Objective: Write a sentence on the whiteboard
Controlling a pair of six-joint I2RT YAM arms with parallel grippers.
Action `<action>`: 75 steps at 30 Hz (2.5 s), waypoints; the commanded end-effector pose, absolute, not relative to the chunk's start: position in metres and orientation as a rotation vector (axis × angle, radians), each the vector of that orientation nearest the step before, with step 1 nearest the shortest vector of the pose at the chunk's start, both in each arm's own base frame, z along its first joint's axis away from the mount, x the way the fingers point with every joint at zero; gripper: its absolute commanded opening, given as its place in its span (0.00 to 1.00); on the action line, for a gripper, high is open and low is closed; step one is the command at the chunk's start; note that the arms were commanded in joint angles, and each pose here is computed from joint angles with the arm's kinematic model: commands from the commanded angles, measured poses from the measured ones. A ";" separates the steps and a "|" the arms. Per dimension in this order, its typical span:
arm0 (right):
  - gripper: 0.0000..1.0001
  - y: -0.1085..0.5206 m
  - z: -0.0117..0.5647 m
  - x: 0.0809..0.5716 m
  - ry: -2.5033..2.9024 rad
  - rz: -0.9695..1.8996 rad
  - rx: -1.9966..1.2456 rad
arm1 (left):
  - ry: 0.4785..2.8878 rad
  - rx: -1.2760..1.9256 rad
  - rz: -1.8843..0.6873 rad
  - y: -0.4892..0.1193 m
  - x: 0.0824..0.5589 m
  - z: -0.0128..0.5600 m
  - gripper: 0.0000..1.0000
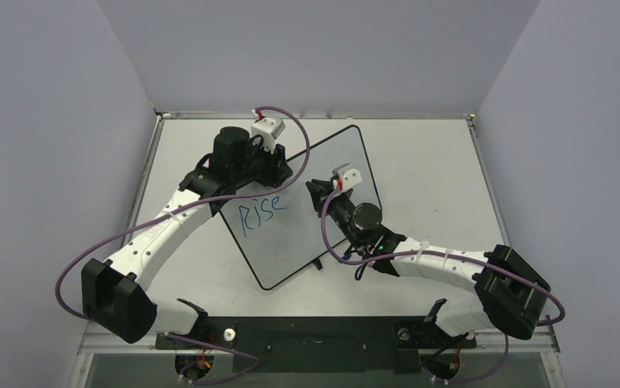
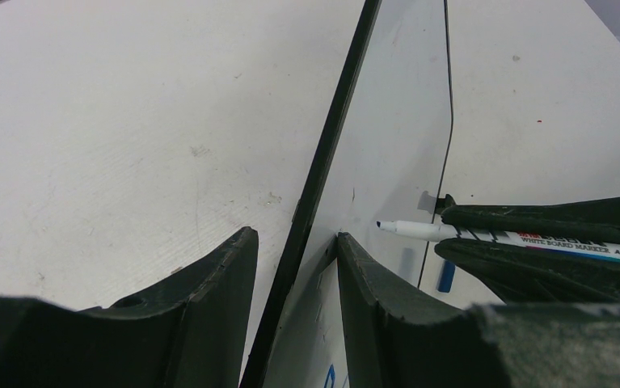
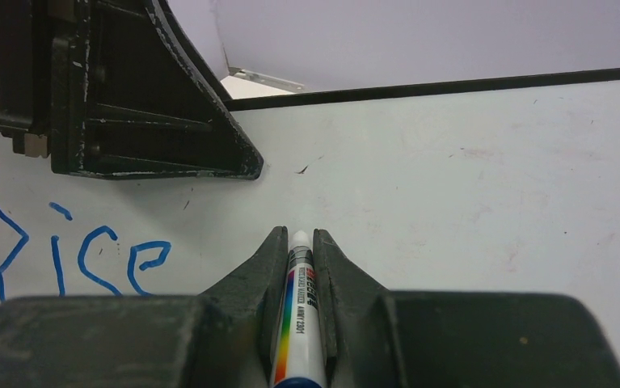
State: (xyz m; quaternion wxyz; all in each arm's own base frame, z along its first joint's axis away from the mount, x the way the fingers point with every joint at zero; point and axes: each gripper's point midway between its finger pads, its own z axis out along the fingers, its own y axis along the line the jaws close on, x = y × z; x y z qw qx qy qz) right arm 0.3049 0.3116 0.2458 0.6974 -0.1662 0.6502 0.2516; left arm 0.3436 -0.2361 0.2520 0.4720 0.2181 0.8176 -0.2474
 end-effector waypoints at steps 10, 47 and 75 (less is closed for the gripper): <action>0.00 0.331 0.263 0.308 1.416 0.608 -0.399 | 1.838 0.556 -0.612 -0.240 0.346 0.295 0.00; 0.00 0.313 0.230 0.291 1.509 0.494 -0.438 | 1.840 0.547 -0.591 -0.237 0.348 0.294 0.00; 0.00 0.322 0.261 0.317 1.467 0.443 -0.391 | 1.832 0.548 -0.605 -0.239 0.345 0.297 0.00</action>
